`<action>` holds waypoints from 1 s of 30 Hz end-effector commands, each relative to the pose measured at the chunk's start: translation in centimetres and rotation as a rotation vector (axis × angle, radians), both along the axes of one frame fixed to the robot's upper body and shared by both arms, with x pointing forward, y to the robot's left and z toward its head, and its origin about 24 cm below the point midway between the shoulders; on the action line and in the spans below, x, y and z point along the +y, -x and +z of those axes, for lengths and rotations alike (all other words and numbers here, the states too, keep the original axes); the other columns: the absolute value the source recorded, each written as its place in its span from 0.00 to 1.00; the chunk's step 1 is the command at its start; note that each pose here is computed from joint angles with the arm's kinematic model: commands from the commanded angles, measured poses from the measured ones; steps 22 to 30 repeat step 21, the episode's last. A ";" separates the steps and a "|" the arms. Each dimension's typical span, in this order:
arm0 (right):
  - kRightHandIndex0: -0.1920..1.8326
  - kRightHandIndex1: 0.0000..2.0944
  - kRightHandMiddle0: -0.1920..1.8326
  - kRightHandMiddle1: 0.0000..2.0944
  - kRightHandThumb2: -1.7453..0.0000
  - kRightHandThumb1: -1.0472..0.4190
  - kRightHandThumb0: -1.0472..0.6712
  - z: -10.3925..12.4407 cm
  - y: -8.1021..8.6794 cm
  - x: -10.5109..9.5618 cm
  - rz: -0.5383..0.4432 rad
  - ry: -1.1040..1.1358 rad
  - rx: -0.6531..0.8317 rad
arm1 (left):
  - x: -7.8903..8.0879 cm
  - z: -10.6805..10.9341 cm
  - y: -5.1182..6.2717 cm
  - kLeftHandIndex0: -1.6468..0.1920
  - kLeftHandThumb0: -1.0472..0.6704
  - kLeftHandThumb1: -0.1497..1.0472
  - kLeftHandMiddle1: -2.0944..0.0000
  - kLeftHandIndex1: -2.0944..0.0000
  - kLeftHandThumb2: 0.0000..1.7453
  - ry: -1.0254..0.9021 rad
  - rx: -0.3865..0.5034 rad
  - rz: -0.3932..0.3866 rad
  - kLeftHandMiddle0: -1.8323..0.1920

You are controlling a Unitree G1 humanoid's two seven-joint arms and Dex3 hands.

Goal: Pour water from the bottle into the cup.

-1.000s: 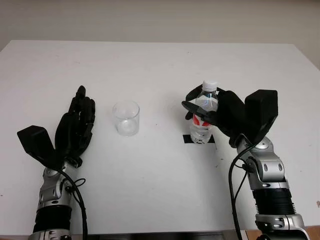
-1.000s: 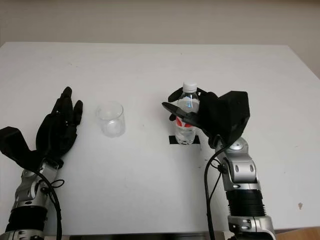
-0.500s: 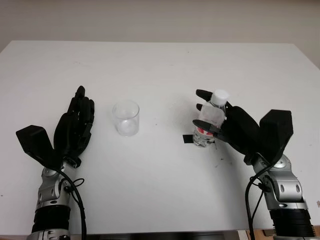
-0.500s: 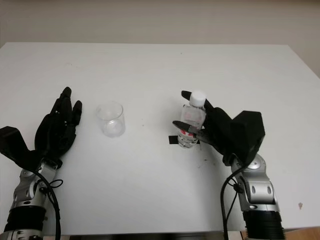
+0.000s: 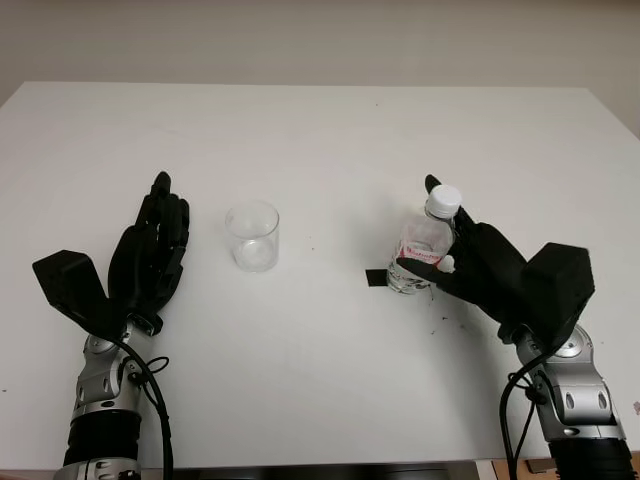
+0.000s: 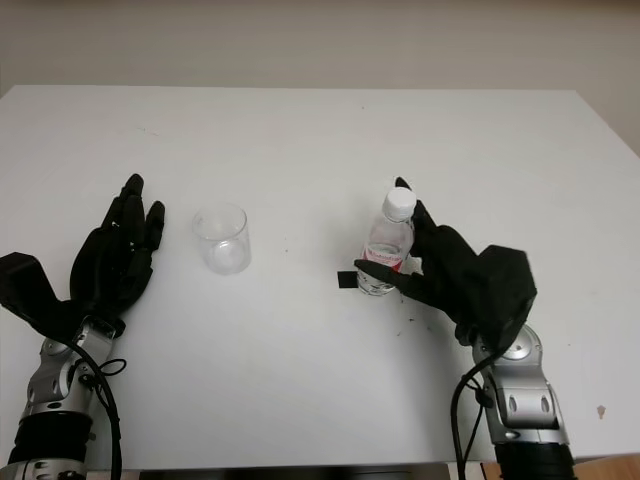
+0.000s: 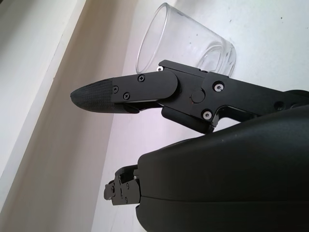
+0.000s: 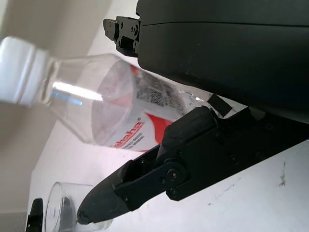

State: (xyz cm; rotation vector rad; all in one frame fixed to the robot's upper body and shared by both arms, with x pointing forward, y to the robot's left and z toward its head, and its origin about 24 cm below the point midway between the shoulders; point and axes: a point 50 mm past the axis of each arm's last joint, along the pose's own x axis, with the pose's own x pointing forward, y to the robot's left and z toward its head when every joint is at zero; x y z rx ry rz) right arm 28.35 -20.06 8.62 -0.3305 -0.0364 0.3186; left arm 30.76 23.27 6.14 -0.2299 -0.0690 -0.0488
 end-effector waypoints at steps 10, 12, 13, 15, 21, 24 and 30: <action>0.00 0.00 0.00 0.00 0.97 0.10 0.00 -0.9 0.1 1.6 -0.009 0.007 -0.049 | 0.0 -0.1 0.1 0.95 0.18 1.00 0.97 0.97 0.26 0.005 -0.005 0.004 0.96; 0.00 0.00 0.00 0.00 0.97 0.10 0.00 -1.0 0.2 1.8 -0.012 0.006 -0.054 | 0.1 -0.1 0.1 0.95 0.18 1.00 0.97 0.97 0.26 0.003 -0.004 0.003 0.96; 0.00 0.00 0.00 0.00 0.97 0.10 0.00 -1.0 0.2 1.9 -0.012 0.007 -0.056 | 0.1 -0.1 0.1 0.95 0.18 1.00 0.97 0.97 0.26 0.004 -0.003 0.005 0.96; 0.00 0.00 0.00 0.00 0.97 0.10 0.00 -1.0 0.2 2.1 -0.016 0.001 -0.054 | 0.0 -0.1 0.1 0.95 0.18 1.00 0.97 0.97 0.26 0.006 -0.002 0.008 0.96; 0.00 0.00 0.00 0.00 0.97 0.11 0.01 -1.4 0.5 2.3 -0.068 -0.032 -0.100 | 0.1 -0.1 0.3 0.94 0.18 1.00 0.97 0.97 0.25 0.008 -0.006 0.007 0.96; 0.00 0.00 0.00 0.00 0.97 0.11 0.01 -1.4 0.5 2.3 -0.068 -0.032 -0.100 | 0.1 -0.1 0.3 0.94 0.18 1.00 0.97 0.97 0.25 0.008 -0.006 0.007 0.96; 0.00 0.00 0.00 0.00 0.97 0.11 0.01 -1.4 0.5 2.3 -0.068 -0.032 -0.100 | 0.1 -0.1 0.3 0.94 0.18 1.00 0.97 0.97 0.25 0.008 -0.006 0.007 0.96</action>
